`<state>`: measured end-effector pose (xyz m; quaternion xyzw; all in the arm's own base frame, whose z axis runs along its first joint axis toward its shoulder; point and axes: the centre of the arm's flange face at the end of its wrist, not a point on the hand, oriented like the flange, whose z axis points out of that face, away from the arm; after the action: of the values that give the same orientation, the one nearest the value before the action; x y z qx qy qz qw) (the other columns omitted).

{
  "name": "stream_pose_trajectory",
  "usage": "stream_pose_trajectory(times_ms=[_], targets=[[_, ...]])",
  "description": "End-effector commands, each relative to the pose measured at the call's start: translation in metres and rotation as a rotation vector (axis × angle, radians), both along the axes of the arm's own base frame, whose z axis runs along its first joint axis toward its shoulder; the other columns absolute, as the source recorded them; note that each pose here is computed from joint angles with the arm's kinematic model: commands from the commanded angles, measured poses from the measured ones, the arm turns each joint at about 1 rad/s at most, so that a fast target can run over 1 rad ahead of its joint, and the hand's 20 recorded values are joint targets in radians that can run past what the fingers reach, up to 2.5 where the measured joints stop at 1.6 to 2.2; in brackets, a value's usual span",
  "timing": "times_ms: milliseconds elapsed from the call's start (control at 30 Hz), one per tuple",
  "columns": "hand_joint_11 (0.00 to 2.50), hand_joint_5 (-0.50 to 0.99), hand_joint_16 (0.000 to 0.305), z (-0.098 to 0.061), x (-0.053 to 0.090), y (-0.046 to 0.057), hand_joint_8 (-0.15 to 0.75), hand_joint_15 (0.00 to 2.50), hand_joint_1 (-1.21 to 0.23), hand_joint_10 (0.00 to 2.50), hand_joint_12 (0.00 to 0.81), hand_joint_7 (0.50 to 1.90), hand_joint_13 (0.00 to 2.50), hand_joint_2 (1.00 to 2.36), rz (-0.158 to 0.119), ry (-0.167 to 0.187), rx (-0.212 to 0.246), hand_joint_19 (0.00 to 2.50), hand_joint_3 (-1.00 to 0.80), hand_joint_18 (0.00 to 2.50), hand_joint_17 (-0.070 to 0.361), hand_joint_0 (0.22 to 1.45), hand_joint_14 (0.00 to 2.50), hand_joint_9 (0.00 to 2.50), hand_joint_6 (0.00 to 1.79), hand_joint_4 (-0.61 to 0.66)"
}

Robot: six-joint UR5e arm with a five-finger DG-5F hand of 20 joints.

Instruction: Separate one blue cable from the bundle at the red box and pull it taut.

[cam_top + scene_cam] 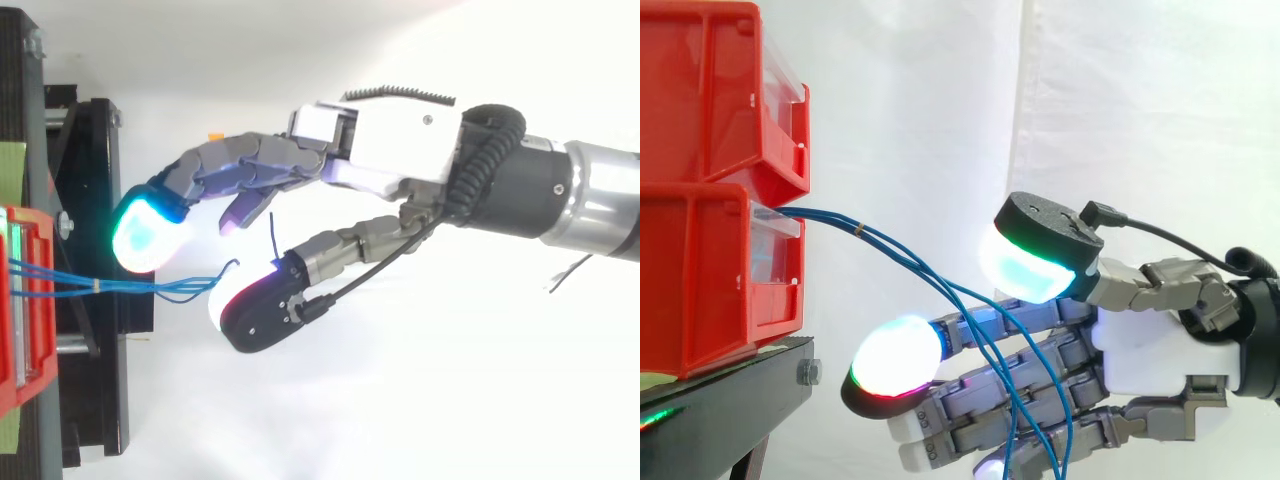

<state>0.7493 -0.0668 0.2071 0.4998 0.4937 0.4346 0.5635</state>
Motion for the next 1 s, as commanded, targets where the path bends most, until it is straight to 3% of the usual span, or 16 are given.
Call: stream_pose_trajectory(times_ms=[0,333,400,433,467,533,567,700,967], targets=[[0.16,-0.20,0.053,0.003,0.006,0.002,0.292,0.14,-0.65,0.01,0.379,0.77,0.30,1.00,0.012,-0.016,0.012,0.57,-0.50,0.52,0.119,0.55,0.00,0.44,0.50,0.22],[0.17,-0.19,0.053,0.005,0.008,0.002,0.293,0.15,-0.65,0.01,0.380,0.85,0.31,1.00,0.012,-0.025,0.015,0.58,-0.50,0.54,0.119,0.56,0.01,0.45,0.50,0.23],[0.18,-0.19,0.053,0.002,0.009,0.002,0.292,0.15,-0.65,0.01,0.379,0.86,0.32,1.00,0.006,-0.025,0.013,0.58,-0.50,0.54,0.119,0.56,0.01,0.45,0.50,0.23],[0.18,-0.19,0.053,-0.006,0.018,-0.001,0.293,0.15,-0.65,0.01,0.379,0.87,0.32,1.00,-0.011,-0.029,0.020,0.58,-0.50,0.54,0.119,0.56,0.01,0.45,0.50,0.23],[0.18,-0.19,0.053,-0.016,0.025,-0.003,0.293,0.15,-0.65,0.01,0.379,0.87,0.32,1.00,-0.010,-0.025,0.028,0.58,-0.50,0.54,0.119,0.56,0.01,0.45,0.50,0.23],[0.18,-0.19,0.053,-0.019,0.031,-0.003,0.293,0.16,-0.65,0.01,0.380,0.88,0.33,1.00,-0.004,-0.030,0.038,0.59,-0.50,0.54,0.119,0.56,0.01,0.45,0.50,0.24],[0.18,-0.19,0.053,-0.019,0.035,0.001,0.293,0.16,-0.65,0.01,0.380,0.90,0.33,1.00,0.015,-0.037,0.050,0.59,-0.50,0.54,0.119,0.56,0.01,0.45,0.50,0.24],[0.20,-0.18,0.053,-0.018,0.037,0.011,0.294,0.16,-0.65,0.01,0.382,0.97,0.33,1.00,0.039,-0.040,0.055,0.60,-0.50,0.55,0.118,0.56,0.01,0.46,0.50,0.23],[0.22,-0.17,0.052,-0.018,0.037,0.010,0.297,0.18,-0.65,0.01,0.383,1.04,0.36,1.00,0.059,-0.039,0.057,0.60,-0.50,0.57,0.118,0.56,0.01,0.47,0.50,0.22]])
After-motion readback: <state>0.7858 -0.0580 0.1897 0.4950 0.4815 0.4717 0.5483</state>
